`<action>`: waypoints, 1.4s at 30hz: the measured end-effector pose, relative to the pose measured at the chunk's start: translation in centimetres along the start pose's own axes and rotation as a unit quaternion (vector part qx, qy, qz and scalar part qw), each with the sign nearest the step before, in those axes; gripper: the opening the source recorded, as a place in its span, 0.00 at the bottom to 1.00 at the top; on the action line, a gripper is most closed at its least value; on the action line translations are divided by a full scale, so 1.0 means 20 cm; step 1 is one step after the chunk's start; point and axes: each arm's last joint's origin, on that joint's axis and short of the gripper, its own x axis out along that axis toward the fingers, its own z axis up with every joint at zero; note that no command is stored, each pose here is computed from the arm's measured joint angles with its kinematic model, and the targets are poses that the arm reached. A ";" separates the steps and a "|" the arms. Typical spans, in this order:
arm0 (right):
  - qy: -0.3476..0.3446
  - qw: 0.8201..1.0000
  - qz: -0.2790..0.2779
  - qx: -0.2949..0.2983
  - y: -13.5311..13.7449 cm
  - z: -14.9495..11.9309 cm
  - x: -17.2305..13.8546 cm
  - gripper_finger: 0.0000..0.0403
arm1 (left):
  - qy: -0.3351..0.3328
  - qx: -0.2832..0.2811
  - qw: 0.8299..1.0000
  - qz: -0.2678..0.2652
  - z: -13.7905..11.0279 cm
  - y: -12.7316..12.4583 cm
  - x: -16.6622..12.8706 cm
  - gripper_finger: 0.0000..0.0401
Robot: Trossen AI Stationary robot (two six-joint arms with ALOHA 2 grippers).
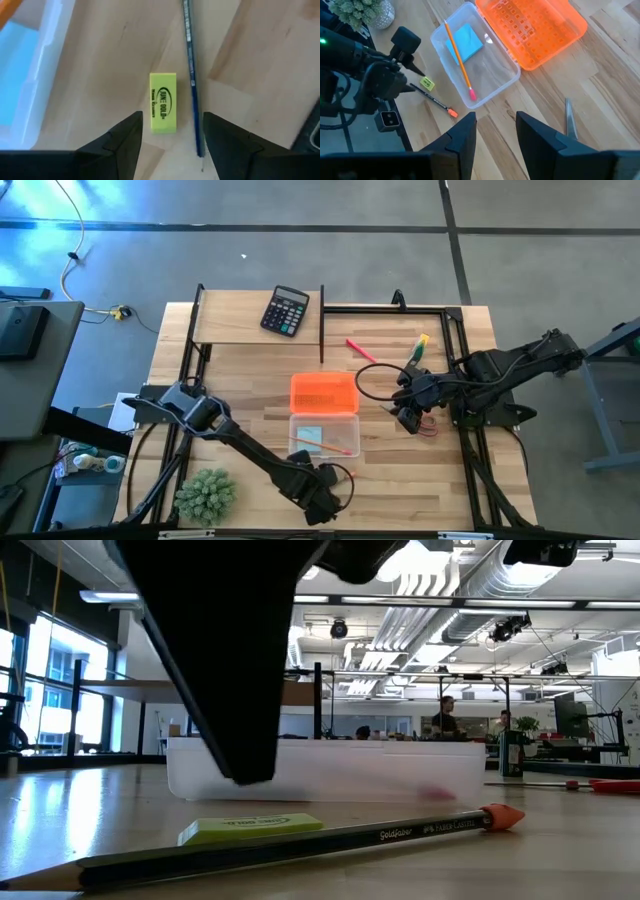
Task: Pack school essentials
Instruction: Put the green eraser into the school supply box
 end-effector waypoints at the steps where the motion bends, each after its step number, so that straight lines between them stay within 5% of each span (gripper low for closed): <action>1: 0.000 1.000 0.000 0.000 0.00 0.00 0.00 0.32 | 0.003 0.001 1.000 0.003 0.00 0.00 0.01 0.49; 20: 0.001 1.000 0.001 0.008 0.00 0.00 0.00 0.32 | 0.013 0.008 1.000 0.017 -0.01 0.00 0.10 0.46; 42: -0.001 1.000 0.000 0.010 0.00 0.00 0.00 0.32 | 0.043 0.047 0.998 0.015 -0.03 -0.02 0.21 0.13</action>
